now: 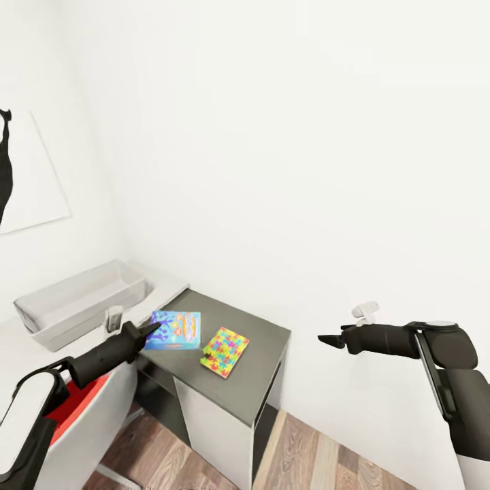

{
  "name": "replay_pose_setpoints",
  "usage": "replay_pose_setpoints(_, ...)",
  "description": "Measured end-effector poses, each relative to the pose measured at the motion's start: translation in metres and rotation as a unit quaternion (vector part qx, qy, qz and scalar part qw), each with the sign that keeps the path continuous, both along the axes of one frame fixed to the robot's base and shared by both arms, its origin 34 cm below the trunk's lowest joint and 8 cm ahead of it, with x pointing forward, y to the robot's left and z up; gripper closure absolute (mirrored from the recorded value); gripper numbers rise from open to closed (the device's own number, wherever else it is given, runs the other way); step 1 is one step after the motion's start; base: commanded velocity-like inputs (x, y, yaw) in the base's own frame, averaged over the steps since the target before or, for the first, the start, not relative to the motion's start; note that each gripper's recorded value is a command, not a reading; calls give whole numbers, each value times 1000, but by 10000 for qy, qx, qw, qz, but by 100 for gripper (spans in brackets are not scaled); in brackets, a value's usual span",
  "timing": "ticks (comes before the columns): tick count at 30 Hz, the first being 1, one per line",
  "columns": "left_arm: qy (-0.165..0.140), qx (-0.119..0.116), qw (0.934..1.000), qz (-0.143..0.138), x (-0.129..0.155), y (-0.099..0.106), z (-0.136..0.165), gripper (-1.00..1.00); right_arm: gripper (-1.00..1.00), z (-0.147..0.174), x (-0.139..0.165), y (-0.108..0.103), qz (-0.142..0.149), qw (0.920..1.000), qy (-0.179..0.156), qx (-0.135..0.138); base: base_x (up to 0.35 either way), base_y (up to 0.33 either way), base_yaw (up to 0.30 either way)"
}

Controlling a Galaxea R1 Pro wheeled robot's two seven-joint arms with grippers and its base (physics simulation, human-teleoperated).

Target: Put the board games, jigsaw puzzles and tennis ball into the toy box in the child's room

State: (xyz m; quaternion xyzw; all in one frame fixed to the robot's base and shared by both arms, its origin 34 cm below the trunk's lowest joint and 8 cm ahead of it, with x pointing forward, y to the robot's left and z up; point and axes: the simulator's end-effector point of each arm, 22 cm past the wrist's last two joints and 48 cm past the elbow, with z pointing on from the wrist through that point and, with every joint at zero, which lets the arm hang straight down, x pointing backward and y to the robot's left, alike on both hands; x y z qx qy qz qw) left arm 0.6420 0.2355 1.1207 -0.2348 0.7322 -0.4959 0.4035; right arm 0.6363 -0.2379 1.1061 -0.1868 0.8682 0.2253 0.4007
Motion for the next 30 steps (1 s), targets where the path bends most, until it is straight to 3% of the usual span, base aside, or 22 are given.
replay_pose_setpoints(11,-46,-4,10000,28,1,5,4,100,-100,0,0,0,-2,10000,3,-6,183,267,254)
replay_pose_setpoints(21,-146,-84,9999,-15,3,2,15,100,-100,0,0,-1,0,10000,-2,-5,72,324,71)
replay_pose_setpoints(26,-201,-163,9997,-10,13,-7,23,100,-100,1,1,-1,-1,10000,-9,-5,2,89,263)
replay_pose_setpoints(30,-221,-77,9997,13,27,-13,38,100,-100,1,1,-1,-1,10000,-11,-1,0,14,288)
